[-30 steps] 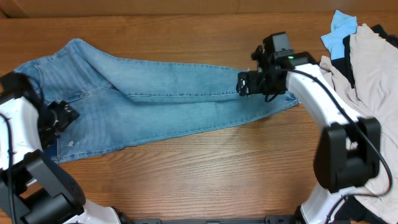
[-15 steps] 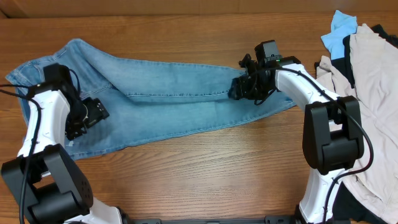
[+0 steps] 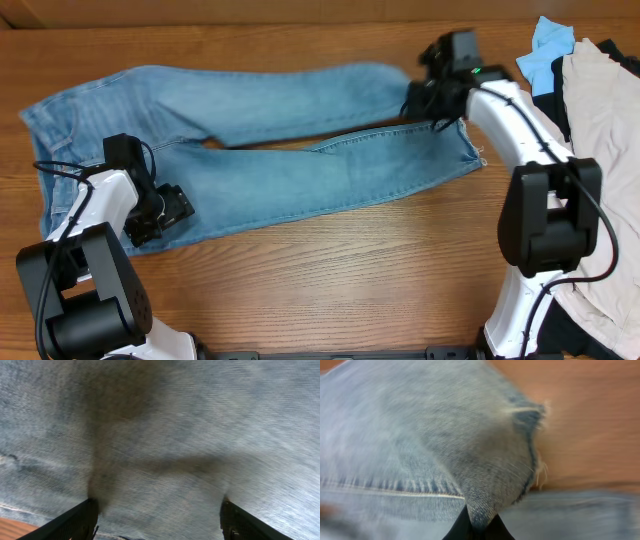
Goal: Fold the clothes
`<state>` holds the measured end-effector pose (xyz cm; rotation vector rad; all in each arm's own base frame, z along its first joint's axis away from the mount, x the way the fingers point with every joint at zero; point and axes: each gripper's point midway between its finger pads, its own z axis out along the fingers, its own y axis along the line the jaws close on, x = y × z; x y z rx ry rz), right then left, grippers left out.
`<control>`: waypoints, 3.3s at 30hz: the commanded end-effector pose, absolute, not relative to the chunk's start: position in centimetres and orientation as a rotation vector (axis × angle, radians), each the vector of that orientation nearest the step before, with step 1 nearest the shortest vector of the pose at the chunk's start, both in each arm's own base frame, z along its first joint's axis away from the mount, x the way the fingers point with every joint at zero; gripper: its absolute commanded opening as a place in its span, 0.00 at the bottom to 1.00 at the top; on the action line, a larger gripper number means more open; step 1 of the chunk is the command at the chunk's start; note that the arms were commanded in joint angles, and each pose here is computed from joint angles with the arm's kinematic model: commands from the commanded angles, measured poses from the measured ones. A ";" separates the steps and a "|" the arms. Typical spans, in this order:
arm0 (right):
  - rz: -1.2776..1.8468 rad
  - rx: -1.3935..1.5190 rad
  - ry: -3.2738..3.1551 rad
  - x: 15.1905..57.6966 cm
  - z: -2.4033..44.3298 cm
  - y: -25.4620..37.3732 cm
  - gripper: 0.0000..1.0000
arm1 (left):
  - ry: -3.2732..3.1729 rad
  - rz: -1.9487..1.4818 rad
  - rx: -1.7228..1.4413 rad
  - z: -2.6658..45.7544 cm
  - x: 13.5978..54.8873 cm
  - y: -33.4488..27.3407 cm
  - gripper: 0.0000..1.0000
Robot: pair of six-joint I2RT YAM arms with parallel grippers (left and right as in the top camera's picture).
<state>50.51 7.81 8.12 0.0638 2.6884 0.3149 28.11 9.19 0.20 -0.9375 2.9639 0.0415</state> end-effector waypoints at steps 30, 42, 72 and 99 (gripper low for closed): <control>0.000 0.655 2.743 41.7 16.9 -5.4 0.77 | 2.723 0.194 -1.012 9.7 30.0 12.7 1.00; 0.047 0.838 2.817 35.3 17.9 -4.1 0.82 | 2.473 0.091 -1.448 13.0 24.2 18.4 1.00; 0.193 1.410 2.799 26.8 0.1 -4.3 0.68 | 2.419 0.085 -1.526 12.5 23.5 19.6 1.00; 0.185 1.316 2.814 27.3 0.1 -4.6 0.04 | 2.286 0.245 -1.733 5.7 21.3 23.4 0.82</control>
